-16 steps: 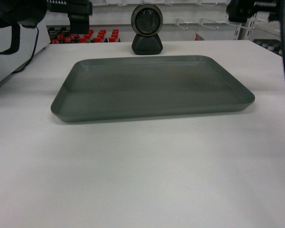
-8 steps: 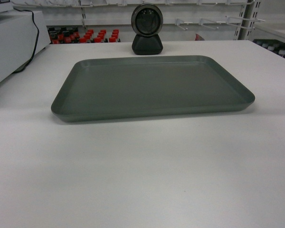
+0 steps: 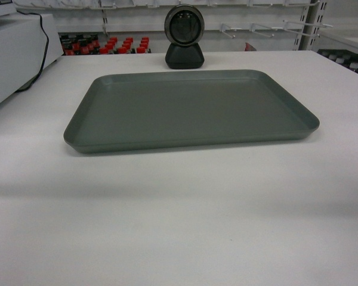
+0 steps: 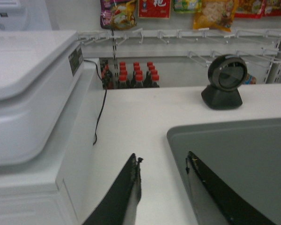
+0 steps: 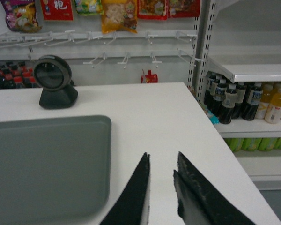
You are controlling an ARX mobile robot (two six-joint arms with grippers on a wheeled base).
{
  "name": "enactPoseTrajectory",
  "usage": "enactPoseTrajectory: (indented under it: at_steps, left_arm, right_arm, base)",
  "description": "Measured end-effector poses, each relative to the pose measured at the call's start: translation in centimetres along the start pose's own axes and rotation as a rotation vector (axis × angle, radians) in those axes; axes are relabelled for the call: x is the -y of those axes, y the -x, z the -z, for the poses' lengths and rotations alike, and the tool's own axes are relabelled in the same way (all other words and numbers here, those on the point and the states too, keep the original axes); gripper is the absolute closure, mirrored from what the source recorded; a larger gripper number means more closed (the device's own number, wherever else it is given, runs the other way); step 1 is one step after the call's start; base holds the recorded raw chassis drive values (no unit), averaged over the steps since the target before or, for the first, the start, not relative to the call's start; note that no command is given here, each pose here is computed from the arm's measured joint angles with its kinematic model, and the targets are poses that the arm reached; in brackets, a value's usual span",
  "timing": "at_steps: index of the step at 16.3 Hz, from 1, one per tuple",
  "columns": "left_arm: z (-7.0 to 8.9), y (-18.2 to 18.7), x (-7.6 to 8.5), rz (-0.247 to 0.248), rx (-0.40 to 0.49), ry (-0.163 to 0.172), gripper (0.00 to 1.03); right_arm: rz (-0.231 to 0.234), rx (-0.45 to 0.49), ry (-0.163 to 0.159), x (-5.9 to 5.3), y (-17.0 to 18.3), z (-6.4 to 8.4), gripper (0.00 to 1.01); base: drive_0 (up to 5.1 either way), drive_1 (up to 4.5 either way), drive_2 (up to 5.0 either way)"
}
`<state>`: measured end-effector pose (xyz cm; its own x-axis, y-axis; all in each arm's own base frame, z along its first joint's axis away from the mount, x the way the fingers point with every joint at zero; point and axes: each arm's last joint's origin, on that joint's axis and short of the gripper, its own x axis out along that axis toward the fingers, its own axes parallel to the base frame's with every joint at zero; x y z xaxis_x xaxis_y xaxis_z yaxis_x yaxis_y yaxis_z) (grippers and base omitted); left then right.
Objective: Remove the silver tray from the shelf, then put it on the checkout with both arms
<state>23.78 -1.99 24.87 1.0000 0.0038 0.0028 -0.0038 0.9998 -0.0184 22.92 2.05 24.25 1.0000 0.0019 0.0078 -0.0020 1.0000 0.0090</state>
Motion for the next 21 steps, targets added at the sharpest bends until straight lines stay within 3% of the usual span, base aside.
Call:
enactPoseTrajectory:
  at_steps: [2, 3, 5, 9, 11, 21]
  left_arm:
    - [1.7, 1.8, -0.5, 0.001, -0.010, -0.001, 0.90]
    - [2.2, 2.7, -0.7, 0.001, -0.001, -0.001, 1.01]
    - [3.4, 4.2, -1.5, 0.019, -0.001, -0.004, 1.01]
    - [4.5, 5.4, -2.3, -0.018, -0.011, -0.004, 1.01]
    - [5.2, 6.7, -2.1, 0.008, -0.005, -0.004, 1.01]
    - [8.0, 10.8, -2.2, 0.005, 0.004, -0.004, 1.01]
  right_arm:
    - [0.004, -0.015, 0.004, 0.6, 1.7, 1.7, 0.99]
    - [0.003, -0.011, 0.007, 0.7, 2.5, 2.3, 0.99]
    - [-0.011, -0.007, 0.007, 1.5, 3.9, 3.2, 0.99]
    - [0.018, -0.013, 0.007, 2.2, 5.1, 4.2, 0.99]
    - [0.004, -0.010, 0.007, 2.1, 6.3, 4.8, 0.99]
    - [0.003, -0.014, 0.007, 2.1, 10.0, 7.4, 0.99]
  base:
    - [0.0, 0.00, 0.0]
    - [0.0, 0.00, 0.0]
    - [0.0, 0.00, 0.0]
    - [0.0, 0.00, 0.0]
    - [0.0, 0.00, 0.0]
    - [0.0, 0.00, 0.0]
